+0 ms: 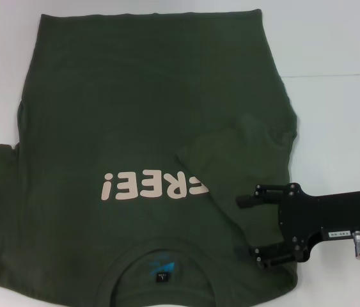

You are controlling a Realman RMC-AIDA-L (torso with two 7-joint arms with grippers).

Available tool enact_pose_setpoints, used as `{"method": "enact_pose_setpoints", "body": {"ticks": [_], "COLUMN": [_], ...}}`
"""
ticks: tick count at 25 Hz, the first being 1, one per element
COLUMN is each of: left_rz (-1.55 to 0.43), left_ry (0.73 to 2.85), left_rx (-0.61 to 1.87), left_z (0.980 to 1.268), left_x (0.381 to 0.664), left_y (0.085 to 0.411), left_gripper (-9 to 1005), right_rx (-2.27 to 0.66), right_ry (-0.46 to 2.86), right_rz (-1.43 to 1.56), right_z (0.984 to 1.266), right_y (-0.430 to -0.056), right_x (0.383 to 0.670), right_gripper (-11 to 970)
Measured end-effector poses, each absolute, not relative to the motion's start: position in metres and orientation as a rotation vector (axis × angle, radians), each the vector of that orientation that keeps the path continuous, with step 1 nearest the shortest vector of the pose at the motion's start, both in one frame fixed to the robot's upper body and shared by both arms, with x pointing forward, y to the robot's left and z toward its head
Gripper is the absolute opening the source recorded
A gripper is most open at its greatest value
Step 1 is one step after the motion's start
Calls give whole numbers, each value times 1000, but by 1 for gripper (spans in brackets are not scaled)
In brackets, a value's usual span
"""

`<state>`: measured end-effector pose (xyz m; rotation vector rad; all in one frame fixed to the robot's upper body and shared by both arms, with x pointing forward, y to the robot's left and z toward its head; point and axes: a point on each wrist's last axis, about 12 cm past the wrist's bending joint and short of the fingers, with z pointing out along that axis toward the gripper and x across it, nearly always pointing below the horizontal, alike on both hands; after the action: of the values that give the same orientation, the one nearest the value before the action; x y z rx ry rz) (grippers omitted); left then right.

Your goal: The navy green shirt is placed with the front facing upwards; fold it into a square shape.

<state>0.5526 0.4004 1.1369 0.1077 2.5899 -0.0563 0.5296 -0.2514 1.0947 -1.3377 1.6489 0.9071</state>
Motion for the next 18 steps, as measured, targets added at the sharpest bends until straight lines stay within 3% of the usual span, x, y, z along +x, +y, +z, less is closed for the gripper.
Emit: {"method": "enact_pose_setpoints", "body": {"ticks": [6,18], "left_rz": [-83,-130], "left_ry": [2607,2642], "left_rx": [157,156], "left_z": [1144,1133], "left_x": [555,553], "left_y": [410,414], "left_gripper": [949,950], "right_rx": [-1335,-1328], "right_ry": [1651,1655], "right_rz": [909,915], "right_z": [1095,1095], "right_y": [-251,-250], "right_x": [530,530], "right_gripper": [915,915]}}
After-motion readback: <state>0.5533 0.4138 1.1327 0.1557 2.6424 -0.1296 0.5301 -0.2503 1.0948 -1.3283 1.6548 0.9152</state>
